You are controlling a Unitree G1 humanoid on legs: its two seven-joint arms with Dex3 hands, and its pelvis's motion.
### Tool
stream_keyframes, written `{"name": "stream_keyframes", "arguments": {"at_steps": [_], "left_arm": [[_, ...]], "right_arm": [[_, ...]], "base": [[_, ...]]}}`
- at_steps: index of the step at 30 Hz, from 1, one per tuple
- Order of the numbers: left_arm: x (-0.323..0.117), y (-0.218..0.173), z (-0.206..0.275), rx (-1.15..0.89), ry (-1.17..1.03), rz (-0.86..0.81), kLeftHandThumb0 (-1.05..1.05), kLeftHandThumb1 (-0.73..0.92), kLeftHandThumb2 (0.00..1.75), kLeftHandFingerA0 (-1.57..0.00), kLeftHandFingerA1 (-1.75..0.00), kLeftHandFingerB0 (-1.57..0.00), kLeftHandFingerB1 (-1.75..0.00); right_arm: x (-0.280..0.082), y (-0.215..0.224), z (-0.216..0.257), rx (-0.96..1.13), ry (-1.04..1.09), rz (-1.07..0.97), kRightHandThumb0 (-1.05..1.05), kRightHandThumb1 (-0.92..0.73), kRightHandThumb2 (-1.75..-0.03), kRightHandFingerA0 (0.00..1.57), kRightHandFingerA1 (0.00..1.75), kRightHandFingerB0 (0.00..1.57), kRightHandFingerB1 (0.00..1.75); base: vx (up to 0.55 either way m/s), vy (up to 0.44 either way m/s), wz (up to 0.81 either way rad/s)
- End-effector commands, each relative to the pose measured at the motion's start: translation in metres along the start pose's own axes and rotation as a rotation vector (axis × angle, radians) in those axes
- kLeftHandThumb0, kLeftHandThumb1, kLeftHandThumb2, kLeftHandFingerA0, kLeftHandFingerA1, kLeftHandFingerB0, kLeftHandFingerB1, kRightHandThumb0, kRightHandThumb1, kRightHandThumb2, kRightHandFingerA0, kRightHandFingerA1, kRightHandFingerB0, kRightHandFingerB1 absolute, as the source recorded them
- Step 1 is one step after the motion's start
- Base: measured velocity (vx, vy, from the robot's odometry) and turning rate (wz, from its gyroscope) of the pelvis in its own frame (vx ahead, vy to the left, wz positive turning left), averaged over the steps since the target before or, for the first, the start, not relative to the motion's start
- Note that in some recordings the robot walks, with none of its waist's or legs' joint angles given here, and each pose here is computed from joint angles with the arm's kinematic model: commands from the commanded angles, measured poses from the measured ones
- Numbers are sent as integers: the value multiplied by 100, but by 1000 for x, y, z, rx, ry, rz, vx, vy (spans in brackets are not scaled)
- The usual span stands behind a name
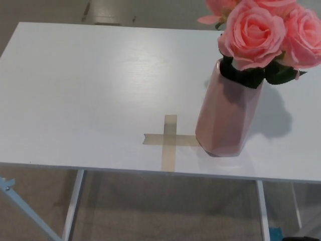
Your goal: Use the left hand to pick up the rose and then lift and insert it into the pink vase.
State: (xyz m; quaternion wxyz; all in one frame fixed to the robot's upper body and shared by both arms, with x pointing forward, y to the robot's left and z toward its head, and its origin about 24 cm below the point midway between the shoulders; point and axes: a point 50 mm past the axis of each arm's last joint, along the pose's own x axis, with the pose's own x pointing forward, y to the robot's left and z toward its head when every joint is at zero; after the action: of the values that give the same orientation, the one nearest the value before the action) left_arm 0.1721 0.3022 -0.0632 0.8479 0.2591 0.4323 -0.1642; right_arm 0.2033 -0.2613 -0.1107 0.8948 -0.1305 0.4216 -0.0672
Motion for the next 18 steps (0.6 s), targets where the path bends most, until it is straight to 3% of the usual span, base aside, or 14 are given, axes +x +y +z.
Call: {"name": "stream_keyframes", "arguments": {"at_steps": [1, 3, 4, 18], "left_arm": [[16, -10, -38, -40, 62, 229, -36, 26, 88, 0, -47, 0, -46], [15, -12, -41, -50, 63, 229, -35, 27, 89, -1, -47, 0, -47], [16, -13, -42, -55, 66, 231, -70, 57, 58, -21, -30, -15, -27], [22, -9, -38, -68, 49, 247, -69, 56, 57, -23, -30, -17, -28]], "right_arm": [[-6, 0, -25, 104, 47, -35, -31, -66, -59, 60, 42, 55, 40], [-7, 0, -29, 105, 54, -38, -31, -66, -59, 60, 42, 55, 40], [-8, -1, -30, 102, 58, -39, -30, -66, -59, 60, 42, 55, 40], [-6, -2, -24, 98, 47, -46, -30, -66, -59, 61, 42, 55, 40]], "base": [[0, 0, 0], [0, 0, 0], [0, 0, 0], [0, 0, 0]]}}
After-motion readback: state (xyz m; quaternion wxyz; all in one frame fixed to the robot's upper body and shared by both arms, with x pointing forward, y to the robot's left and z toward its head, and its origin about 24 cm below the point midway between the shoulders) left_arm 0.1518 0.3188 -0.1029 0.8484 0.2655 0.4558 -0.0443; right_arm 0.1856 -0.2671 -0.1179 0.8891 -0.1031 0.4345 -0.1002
